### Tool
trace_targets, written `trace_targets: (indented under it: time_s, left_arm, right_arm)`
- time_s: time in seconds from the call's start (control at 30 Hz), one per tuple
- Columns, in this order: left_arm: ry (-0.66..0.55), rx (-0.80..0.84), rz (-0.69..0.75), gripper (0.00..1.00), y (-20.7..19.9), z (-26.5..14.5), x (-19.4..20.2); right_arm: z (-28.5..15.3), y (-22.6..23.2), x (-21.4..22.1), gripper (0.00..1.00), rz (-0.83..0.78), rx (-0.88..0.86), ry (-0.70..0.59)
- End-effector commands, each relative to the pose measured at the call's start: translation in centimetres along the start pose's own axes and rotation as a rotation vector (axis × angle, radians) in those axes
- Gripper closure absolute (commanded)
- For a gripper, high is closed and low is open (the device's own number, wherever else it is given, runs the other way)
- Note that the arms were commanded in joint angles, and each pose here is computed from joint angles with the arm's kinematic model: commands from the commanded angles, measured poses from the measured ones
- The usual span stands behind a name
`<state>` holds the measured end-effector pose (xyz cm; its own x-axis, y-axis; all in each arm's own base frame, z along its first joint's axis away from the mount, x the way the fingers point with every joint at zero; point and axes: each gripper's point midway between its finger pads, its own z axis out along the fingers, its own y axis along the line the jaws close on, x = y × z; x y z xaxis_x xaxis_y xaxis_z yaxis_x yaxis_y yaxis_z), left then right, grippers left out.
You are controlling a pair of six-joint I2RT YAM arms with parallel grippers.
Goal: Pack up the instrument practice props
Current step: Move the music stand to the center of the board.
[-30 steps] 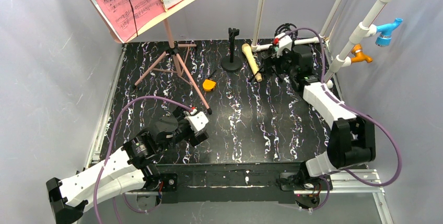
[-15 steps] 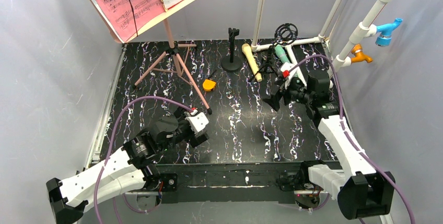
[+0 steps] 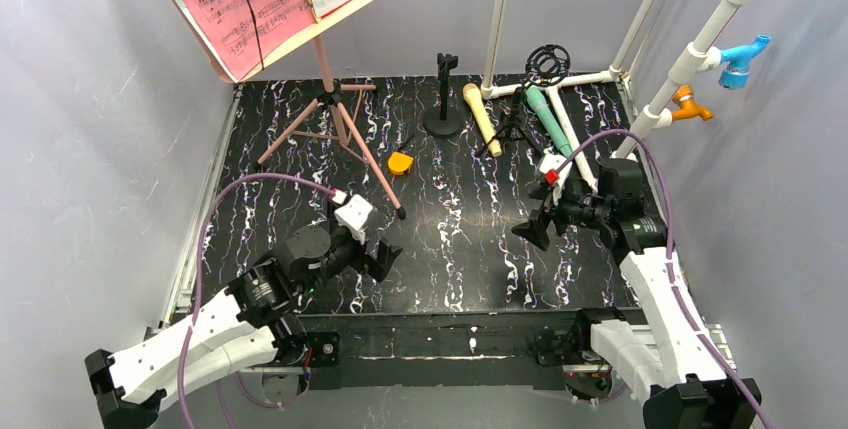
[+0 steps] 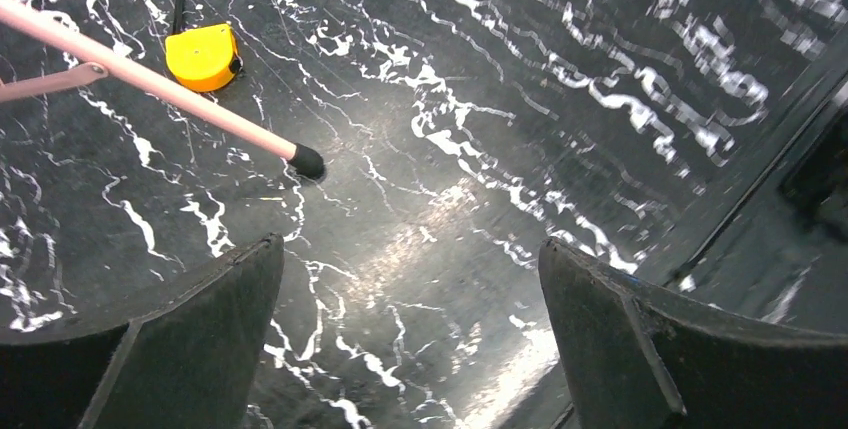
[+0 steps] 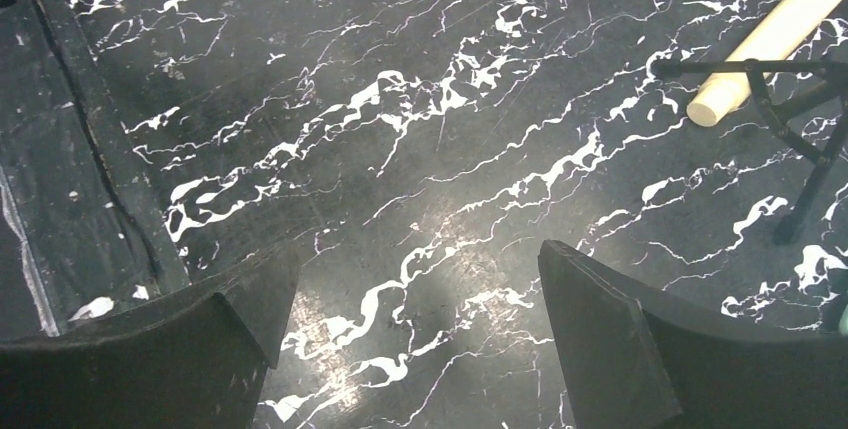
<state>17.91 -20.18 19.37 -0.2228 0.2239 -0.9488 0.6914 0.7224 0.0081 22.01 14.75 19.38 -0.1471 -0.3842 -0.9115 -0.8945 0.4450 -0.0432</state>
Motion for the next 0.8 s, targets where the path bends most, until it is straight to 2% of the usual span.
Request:
trace_targets:
  time_s: [0.0, 0.17, 0.33, 0.43, 0.57, 0.77]
  left_arm:
    - [-0.062, -0.066, -0.228, 0.02, 0.6, -1.2, -1.0]
    - [-0.065, -0.171, -0.252, 0.02, 2.6, -2.4, -1.4]
    - [-0.061, -0.312, -0.169, 0.02, 5.2, -2.7, -1.6]
    - [-0.131, -0.411, -0.163, 0.02, 6.9, -2.5, -2.5]
    - [-0.3, -0.51, -0.28, 0.02, 8.7, -1.8, -4.4]
    - [-0.263, -0.585, -0.522, 0.02, 10.9, 2.5, -4.3]
  right_arm:
    - [-0.5, 1.4, 0.6, 0.02, 0.035, -0.058, -0.017]
    - [-0.1, 0.9, 2.6, 0.02, 0.139, -0.094, -0.029]
    - [-0.5, 0.0, 3.4, 0.02, 0.128, -0.043, -0.016]
    - [-0.6, -0.2, 3.8, 0.02, 0.109, -0.029, -0.002]
    - [-0.6, -0.4, 4.2, 0.02, 0.1, -0.026, 0.014]
    - [-0.5, -0.4, 4.5, 0.02, 0.097, -0.025, 0.021]
